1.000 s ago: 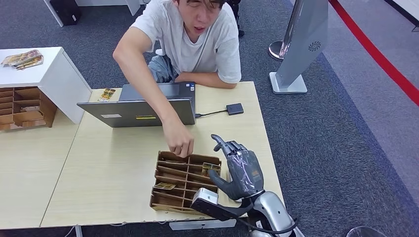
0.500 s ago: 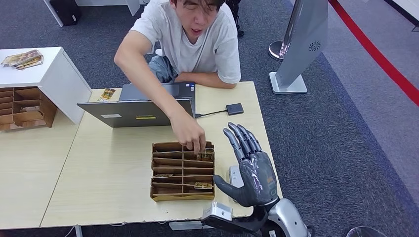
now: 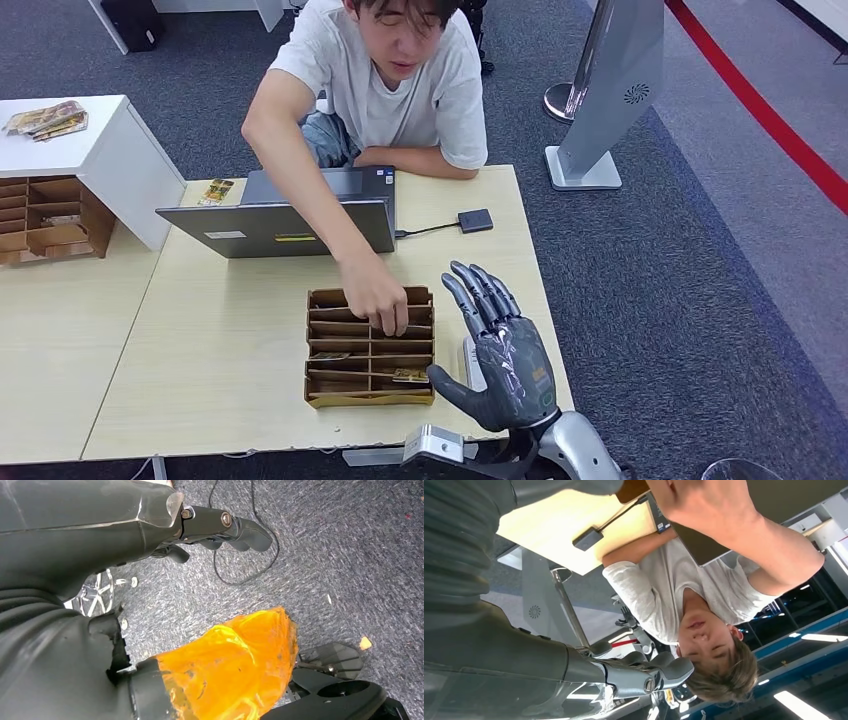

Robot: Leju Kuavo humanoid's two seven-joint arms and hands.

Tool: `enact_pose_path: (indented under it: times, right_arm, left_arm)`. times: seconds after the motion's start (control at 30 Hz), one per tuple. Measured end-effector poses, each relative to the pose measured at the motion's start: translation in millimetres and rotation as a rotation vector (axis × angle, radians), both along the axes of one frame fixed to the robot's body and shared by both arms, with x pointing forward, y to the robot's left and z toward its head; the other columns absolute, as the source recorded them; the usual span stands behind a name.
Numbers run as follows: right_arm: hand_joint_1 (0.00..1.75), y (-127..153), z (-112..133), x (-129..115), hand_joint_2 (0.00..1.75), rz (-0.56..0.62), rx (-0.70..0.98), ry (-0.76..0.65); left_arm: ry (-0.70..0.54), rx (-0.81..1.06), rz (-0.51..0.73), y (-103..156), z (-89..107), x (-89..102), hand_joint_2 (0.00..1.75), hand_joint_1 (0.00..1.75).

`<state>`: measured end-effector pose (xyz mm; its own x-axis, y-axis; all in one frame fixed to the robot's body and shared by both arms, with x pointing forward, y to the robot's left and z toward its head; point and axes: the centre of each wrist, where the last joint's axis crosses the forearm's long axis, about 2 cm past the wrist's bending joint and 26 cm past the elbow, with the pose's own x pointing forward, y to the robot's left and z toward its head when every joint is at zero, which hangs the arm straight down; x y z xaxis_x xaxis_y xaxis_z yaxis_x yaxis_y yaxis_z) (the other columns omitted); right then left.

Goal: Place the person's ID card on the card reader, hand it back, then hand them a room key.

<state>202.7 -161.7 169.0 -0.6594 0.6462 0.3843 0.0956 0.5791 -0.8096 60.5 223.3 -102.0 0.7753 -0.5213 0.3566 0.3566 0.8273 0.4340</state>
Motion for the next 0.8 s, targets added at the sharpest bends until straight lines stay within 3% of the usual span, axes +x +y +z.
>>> enact_pose_path:
  times: [0.07, 0.17, 0.2, 0.23, 0.3, 0.37, 0.43, 0.8]
  right_arm:
    - [0.33, 0.2, -0.2, -0.1, 1.75, 0.000, 0.000, 0.003]
    - [0.66, 0.4, -0.6, -0.2, 1.75, -0.003, 0.000, 0.010]
    - [0.90, 0.4, -0.9, -0.1, 1.75, -0.005, 0.000, 0.012]
    - [0.97, 0.4, -1.3, -0.1, 1.75, -0.007, -0.001, 0.015]
    - [0.93, 0.4, -2.2, 0.1, 1.75, -0.009, -0.003, 0.019]
    - [0.75, 0.4, -2.8, 0.2, 1.75, -0.011, -0.005, 0.023]
    - [0.82, 0.3, -3.5, 0.7, 1.75, -0.011, -0.008, 0.026]
    - [0.82, -0.8, -7.7, 7.3, 1.75, -0.011, -0.026, 0.048]
  left_arm:
    - [0.000, 0.000, -0.001, 0.0, 0.0, 0.0, 0.00, 0.00]
    - [-0.001, 0.001, -0.004, 0.0, 0.0, 0.0, 0.00, 0.00]
    - [-0.001, 0.001, -0.005, 0.0, 0.0, 0.0, 0.00, 0.00]
    - [-0.001, 0.001, -0.005, 0.0, 0.0, 0.0, 0.00, 0.00]
    - [-0.001, 0.002, -0.006, 0.0, 0.0, 0.0, 0.00, 0.00]
    - [-0.002, 0.002, -0.007, 0.0, 0.0, 0.0, 0.00, 0.00]
    - [-0.002, 0.002, -0.008, 0.0, 0.0, 0.1, 0.00, 0.00]
    - [-0.003, 0.004, -0.016, -0.1, 0.1, 0.3, 0.00, 0.00]
